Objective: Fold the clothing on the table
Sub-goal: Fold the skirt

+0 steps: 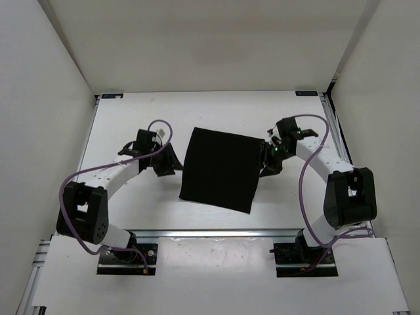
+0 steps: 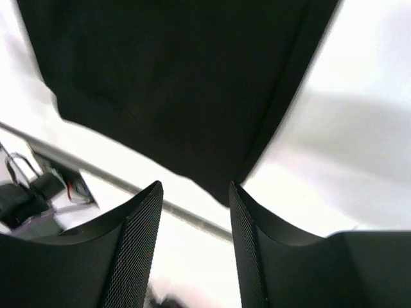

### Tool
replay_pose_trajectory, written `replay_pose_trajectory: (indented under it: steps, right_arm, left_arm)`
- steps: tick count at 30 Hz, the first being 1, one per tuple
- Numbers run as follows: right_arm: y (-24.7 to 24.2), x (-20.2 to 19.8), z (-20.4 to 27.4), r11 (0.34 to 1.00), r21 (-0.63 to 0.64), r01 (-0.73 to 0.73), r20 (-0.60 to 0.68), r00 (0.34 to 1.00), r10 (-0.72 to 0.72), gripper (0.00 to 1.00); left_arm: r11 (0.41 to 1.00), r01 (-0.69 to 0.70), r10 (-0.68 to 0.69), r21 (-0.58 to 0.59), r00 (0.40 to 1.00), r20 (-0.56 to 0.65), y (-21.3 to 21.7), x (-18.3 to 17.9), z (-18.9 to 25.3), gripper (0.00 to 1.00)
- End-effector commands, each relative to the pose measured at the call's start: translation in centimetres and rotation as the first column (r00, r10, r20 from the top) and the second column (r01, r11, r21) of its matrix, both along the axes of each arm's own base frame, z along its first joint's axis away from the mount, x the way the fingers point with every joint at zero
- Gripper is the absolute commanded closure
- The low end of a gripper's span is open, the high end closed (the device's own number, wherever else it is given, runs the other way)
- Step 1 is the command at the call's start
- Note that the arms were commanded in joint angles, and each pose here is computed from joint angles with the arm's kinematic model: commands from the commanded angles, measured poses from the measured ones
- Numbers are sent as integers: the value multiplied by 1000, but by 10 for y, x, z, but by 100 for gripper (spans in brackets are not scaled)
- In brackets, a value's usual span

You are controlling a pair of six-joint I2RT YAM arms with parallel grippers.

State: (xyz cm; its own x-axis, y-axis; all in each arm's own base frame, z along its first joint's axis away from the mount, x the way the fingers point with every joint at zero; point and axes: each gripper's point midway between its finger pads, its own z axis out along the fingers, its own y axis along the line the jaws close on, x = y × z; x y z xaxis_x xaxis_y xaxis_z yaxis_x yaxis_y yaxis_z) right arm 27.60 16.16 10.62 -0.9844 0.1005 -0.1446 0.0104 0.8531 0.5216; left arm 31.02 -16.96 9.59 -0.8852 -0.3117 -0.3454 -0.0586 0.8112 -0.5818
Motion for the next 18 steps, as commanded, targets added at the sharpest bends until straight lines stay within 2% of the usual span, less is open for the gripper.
replay_pose_trajectory:
  steps: [1, 3, 6, 9, 13, 16, 18]
  right_arm:
    - [8, -33, -15, 999, 43, 24, -75, 997, -20, 49]
    - [10, -44, -22, 997, 68, 45, -97, 995, -38, 49]
    - [11, -57, -31, 993, 86, 78, -128, 990, -66, 49]
    - [11, -63, -36, 993, 86, 87, -142, 987, -74, 49]
    - [8, -64, -38, 993, 71, 96, -139, 987, -86, 49]
    - [7, -68, -45, 992, 59, 115, -161, 981, -104, 51]
    - [6, -74, -53, 991, 39, 131, -186, 975, -121, 52]
  left_arm:
    - [994, 47, -37, 103, 995, -96, 12, -45, -37, 43]
    - [992, 50, -34, 114, 990, -135, 17, -64, -55, 43]
    - [994, 56, -42, 94, 989, -141, 13, -74, -68, 43]
    - [998, 47, -41, 37, 990, -138, 8, -72, -72, 44]
    - [994, 95, -85, 52, 982, -166, 4, -79, -78, 45]
    - [995, 94, -88, 29, 980, -180, 3, -87, -85, 53]
    - [996, 92, -92, -7, 977, -194, -2, -94, -87, 63]
